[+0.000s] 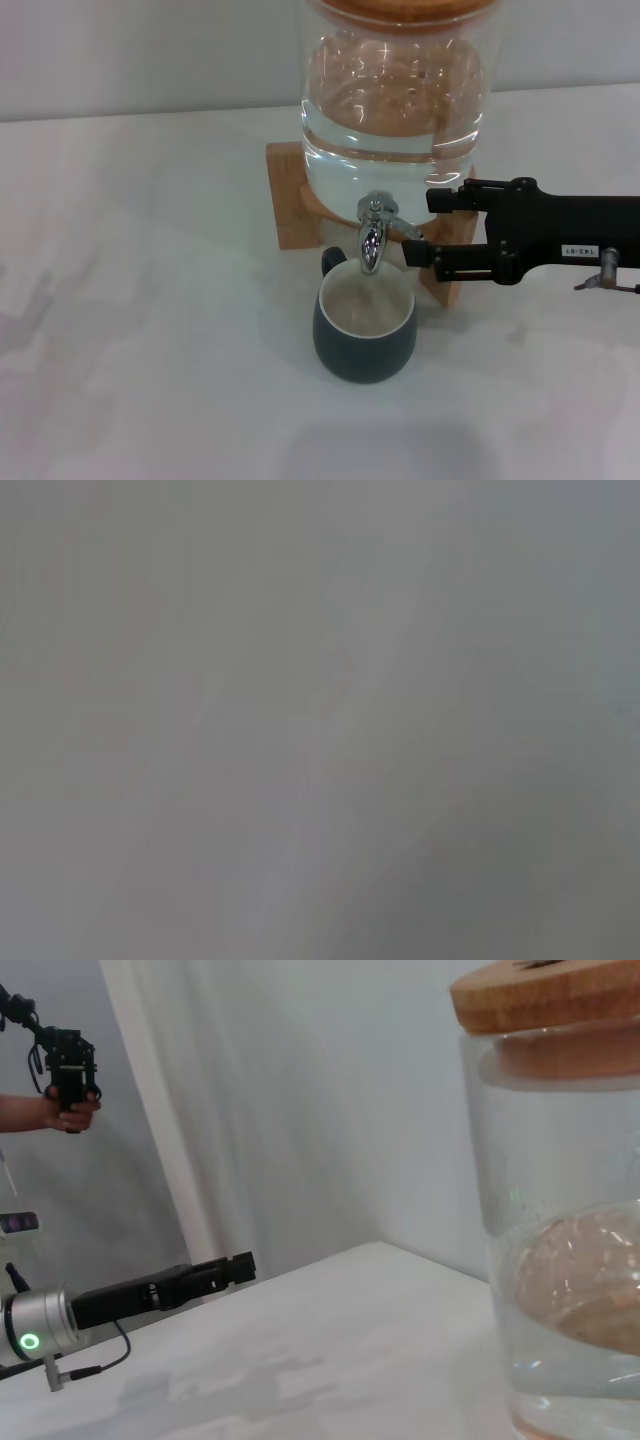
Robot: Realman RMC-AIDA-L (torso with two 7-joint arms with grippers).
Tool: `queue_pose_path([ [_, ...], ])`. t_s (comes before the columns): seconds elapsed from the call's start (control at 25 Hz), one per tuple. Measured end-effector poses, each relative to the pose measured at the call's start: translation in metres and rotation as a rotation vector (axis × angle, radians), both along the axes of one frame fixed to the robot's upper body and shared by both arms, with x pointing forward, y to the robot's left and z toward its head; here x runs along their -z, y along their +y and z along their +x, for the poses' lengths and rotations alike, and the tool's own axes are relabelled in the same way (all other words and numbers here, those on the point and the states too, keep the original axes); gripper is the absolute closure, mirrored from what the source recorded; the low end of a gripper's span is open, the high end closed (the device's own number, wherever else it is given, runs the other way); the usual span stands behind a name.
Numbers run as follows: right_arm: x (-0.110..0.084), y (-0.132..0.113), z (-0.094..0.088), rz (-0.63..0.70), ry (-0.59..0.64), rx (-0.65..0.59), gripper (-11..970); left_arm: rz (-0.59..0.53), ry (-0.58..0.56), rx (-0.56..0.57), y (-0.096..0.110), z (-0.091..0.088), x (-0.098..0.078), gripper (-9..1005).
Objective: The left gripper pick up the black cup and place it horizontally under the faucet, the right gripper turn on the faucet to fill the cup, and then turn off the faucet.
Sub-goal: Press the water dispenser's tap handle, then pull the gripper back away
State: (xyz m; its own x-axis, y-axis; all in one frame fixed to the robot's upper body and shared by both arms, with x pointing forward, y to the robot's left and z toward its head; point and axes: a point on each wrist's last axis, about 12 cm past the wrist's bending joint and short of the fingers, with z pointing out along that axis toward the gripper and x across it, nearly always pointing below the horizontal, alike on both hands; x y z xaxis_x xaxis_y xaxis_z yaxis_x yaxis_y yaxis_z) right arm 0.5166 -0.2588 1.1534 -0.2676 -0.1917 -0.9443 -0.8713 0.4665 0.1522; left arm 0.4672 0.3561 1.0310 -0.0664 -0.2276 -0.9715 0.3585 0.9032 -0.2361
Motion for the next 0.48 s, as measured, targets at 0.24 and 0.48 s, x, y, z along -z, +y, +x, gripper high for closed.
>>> queue_pose_path([
  [0.24,-0.0002,0.0002,0.0024,-0.005,-0.010,0.024,178,0.000,0.000,0.000,0.0001,0.0000,0.0000,344],
  [0.48,-0.0005,-0.0024,0.0036,-0.007,-0.015,0.046,178,0.000,-0.001,0.000,-0.0001,0.0005,-0.0002,344],
])
